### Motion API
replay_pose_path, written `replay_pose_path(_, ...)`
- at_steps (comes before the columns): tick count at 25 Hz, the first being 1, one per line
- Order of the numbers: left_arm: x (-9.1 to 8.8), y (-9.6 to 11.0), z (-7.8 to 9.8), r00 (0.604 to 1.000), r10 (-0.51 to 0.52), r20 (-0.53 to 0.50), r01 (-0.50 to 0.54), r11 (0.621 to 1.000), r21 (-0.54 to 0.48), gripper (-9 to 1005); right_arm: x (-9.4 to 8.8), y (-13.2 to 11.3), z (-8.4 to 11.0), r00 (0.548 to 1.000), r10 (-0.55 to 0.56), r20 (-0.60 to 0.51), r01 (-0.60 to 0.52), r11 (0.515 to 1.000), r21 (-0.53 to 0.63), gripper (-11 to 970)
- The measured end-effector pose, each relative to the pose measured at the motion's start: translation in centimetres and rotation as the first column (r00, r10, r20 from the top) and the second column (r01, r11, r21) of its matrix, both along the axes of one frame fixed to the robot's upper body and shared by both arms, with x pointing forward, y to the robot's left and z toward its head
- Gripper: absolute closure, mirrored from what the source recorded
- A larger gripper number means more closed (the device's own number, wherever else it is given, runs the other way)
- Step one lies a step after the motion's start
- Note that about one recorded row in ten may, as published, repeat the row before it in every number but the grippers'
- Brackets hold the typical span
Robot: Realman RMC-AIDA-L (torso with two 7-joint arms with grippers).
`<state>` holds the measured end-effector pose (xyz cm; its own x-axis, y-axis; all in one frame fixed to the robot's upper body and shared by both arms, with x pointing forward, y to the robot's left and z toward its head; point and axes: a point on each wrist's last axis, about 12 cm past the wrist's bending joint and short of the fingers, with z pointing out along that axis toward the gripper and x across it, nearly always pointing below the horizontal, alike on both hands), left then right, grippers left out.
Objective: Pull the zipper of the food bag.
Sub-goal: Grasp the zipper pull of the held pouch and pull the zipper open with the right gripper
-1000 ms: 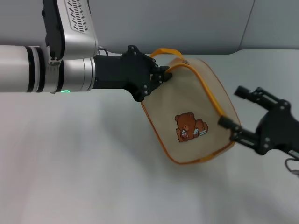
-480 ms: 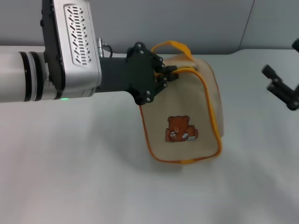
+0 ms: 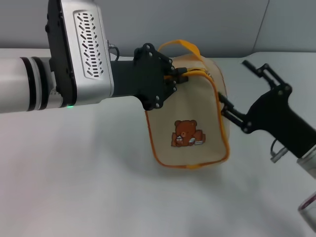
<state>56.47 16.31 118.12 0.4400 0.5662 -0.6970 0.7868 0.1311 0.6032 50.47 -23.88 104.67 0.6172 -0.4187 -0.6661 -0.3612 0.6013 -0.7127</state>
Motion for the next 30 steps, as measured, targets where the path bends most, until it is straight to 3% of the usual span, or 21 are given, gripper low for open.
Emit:
replay_pose_path(20,0.1,-0.3,0.0,1.000,0.001,-0.020,-0.001,1.000,-0.007,934,0.8,2.6,-0.3,0.999,-0.048,0.011,0.048,0.998,-0.031,203)
replay_pose_path(27,0.4,-0.3,-0.2,1.000,0.001,-0.030,-0.001,1.000,-0.008,936,0.7,2.8,-0.5,0.999,-0.048,0.004,0.048,0.998,-0.031,395)
replay_pose_path(30,0.5,-0.4,-0.1,1.000,0.000,-0.032,0.000,1.000,-0.009,936,0.5,2.8,-0.6,0.999,-0.050,0.004,0.050,0.998,-0.033,543)
